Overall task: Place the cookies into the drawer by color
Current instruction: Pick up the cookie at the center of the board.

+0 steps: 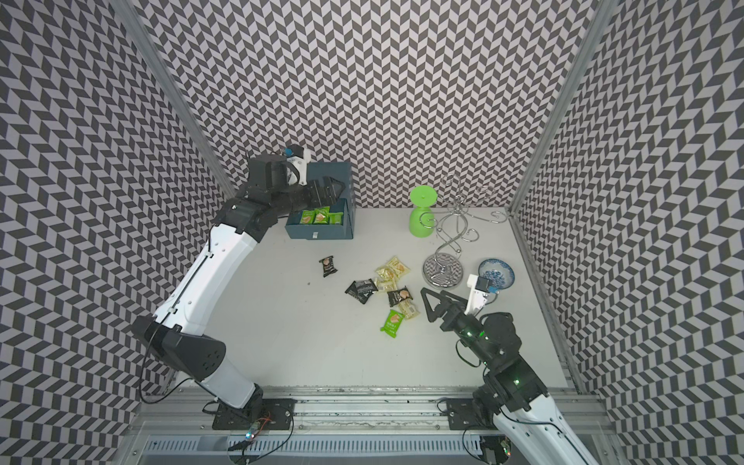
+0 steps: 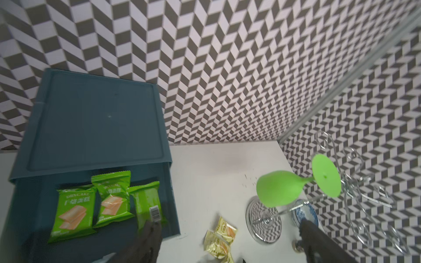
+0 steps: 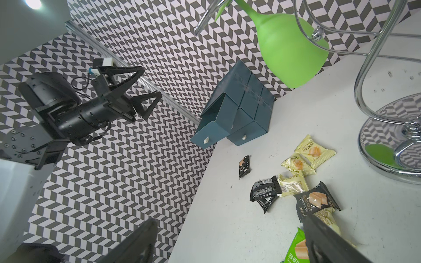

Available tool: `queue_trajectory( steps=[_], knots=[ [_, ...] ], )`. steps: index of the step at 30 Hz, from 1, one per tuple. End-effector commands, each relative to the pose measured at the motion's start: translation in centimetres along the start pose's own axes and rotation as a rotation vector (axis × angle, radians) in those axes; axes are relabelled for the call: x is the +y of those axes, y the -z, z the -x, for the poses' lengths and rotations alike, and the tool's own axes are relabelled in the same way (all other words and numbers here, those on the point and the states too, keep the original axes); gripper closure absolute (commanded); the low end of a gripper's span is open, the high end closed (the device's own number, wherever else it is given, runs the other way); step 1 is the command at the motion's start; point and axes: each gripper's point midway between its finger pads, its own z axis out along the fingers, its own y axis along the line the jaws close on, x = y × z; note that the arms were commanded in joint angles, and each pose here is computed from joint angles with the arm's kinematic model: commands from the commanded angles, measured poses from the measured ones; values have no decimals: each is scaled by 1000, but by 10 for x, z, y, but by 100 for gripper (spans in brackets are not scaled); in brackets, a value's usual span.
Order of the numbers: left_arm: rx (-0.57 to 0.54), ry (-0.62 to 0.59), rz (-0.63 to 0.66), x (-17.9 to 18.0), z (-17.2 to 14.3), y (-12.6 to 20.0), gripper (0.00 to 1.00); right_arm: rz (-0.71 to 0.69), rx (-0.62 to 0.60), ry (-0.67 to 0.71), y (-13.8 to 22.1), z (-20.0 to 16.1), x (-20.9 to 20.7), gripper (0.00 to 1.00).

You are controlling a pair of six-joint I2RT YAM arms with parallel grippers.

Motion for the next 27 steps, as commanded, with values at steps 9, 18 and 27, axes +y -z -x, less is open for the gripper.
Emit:
queue_trajectory(
  steps=[9, 18, 27],
  knots=[
    [82, -315, -105, -49, -88, 31, 0, 42, -26, -2, -5, 5, 7, 0],
    [183, -386, -77, -75, -161, 24, 1, 30, -26, -11, -7, 3, 3, 0],
    [260, -383, -92, -88, -235, 7, 0, 23, -29, -25, -7, 2, 0, 0]
  ],
)
